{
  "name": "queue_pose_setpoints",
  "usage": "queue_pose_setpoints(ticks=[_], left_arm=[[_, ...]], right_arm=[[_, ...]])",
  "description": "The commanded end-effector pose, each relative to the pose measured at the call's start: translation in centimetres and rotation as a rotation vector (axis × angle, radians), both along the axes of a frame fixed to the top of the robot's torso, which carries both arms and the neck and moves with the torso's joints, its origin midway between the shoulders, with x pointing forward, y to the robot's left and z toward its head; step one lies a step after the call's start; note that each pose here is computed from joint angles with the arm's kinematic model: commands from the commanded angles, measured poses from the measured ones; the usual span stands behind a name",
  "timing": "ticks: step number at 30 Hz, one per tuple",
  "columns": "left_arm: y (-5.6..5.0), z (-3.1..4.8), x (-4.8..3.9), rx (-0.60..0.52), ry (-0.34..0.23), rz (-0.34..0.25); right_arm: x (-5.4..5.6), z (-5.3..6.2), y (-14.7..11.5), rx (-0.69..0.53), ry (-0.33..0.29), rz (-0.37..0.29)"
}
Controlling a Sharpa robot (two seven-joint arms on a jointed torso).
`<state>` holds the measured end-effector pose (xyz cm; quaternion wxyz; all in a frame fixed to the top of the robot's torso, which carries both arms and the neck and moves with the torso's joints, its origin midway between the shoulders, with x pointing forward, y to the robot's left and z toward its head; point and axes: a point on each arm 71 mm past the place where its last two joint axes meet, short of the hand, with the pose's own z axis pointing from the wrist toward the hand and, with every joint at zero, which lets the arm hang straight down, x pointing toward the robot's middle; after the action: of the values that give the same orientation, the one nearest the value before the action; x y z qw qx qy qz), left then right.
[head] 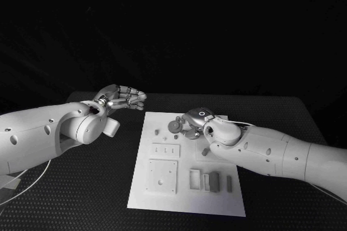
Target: Assemble the parts on the task board
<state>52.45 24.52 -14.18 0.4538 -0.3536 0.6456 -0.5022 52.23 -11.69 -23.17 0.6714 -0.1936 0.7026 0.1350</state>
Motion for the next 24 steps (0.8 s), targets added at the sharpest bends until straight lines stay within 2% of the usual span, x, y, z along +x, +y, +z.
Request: queue_pose_setpoints(ticks=[1, 4, 15, 20, 24], left_arm=[[-0.1, 0.15, -0.04, -0.002, -0.006, -0.011], [0.0, 0.15, -0.04, -0.002, -0.006, -0.009], [0.5, 0.15, 0.02, 0.000, -0.009, 0.003], [0.6, 0.15, 0.12, 0.000, -0.013, 0.005], [0.8, 0.16, 0.26, 0.002, -0.016, 0.010]], right_arm=[[-0.2, 0.3, -0.4, 0.006, 0.010, -0.005], [-0.2, 1.0, -0.8, 0.025, -0.005, -0.008], [-0.3, 5.4, -4.1, 0.133, -0.103, -0.034], [-0.3, 6.6, -6.0, 0.192, -0.087, -0.037], [-0.1, 6.8, -7.8, 0.237, -0.053, -0.019]])
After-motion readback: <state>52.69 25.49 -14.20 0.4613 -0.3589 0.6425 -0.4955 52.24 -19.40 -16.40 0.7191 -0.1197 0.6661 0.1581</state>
